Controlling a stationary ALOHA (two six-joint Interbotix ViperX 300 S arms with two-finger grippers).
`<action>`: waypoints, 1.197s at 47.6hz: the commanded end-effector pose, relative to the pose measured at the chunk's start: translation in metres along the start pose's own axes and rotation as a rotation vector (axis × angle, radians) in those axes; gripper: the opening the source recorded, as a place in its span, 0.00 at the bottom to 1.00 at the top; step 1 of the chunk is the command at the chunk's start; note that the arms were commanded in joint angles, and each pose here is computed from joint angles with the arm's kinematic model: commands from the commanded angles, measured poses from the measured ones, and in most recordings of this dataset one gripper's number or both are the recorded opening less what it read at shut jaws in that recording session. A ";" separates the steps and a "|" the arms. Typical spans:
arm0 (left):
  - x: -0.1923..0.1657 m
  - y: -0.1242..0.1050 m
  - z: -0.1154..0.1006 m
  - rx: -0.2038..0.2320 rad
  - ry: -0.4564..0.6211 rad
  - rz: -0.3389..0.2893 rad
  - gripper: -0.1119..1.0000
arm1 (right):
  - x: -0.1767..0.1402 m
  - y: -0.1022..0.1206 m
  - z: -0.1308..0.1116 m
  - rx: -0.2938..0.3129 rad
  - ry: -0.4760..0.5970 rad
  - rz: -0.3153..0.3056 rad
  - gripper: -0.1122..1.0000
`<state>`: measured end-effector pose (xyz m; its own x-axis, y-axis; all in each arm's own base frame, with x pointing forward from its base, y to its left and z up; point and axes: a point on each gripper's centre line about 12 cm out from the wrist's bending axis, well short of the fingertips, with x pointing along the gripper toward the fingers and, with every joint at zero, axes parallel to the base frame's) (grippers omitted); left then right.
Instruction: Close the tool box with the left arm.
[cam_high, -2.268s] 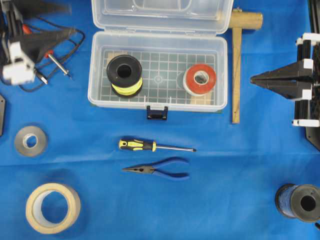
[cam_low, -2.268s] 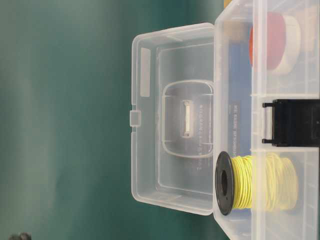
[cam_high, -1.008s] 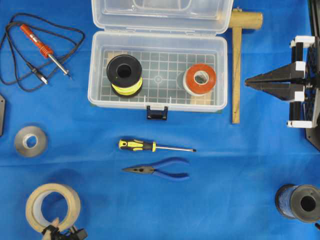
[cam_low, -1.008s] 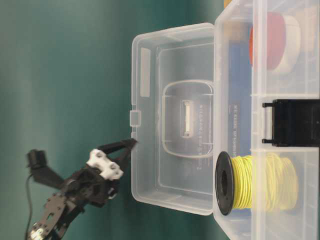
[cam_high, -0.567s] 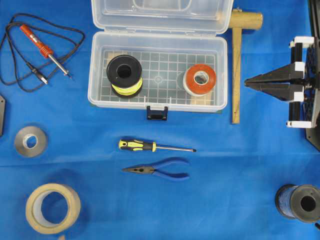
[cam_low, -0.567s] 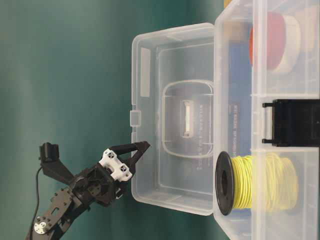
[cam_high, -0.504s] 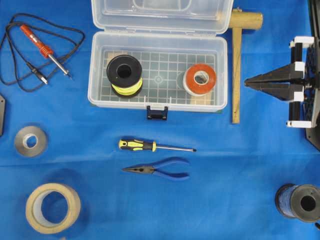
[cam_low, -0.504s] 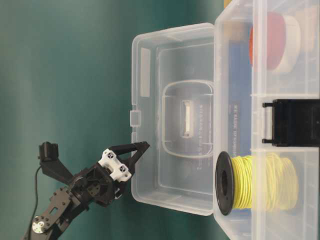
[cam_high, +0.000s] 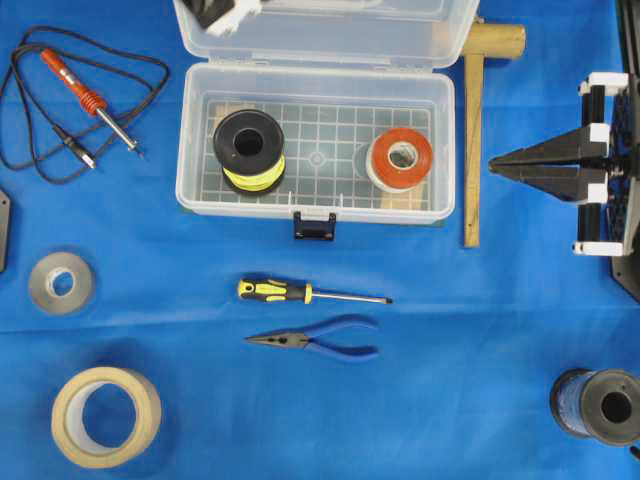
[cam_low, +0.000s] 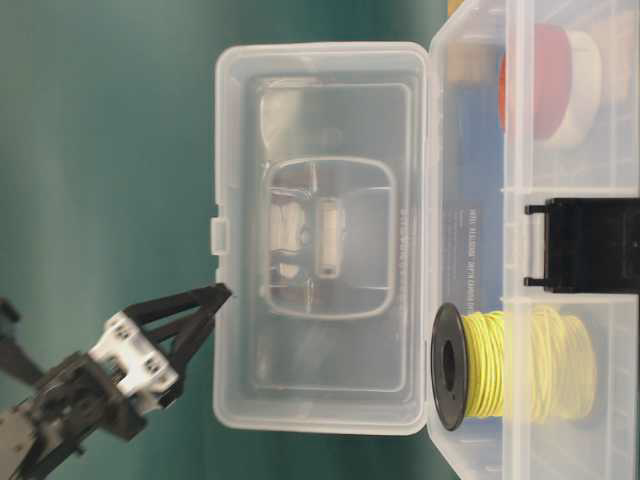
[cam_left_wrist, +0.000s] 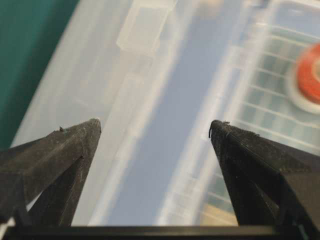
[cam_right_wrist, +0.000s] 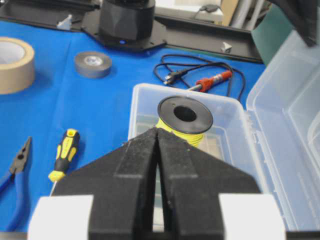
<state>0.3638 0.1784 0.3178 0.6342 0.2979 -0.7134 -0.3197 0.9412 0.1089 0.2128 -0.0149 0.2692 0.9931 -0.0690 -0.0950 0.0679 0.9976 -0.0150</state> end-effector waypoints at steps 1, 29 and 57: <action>-0.002 -0.028 -0.009 0.011 0.040 -0.056 0.94 | 0.002 0.000 0.008 -0.003 -0.020 0.000 0.10; -0.041 -0.144 -0.059 0.112 0.116 -0.271 0.93 | 0.000 0.000 0.013 -0.005 -0.038 0.000 0.10; -0.172 -0.117 -0.057 0.063 -0.512 -0.316 0.93 | -0.002 0.000 0.017 -0.005 -0.054 0.000 0.10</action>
<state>0.2694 0.0080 0.3686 0.9071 0.0196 -0.4204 -0.0266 0.9996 -0.0107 0.2100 -0.0147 0.2741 0.9949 -0.0689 -0.0736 0.0677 0.9975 -0.0181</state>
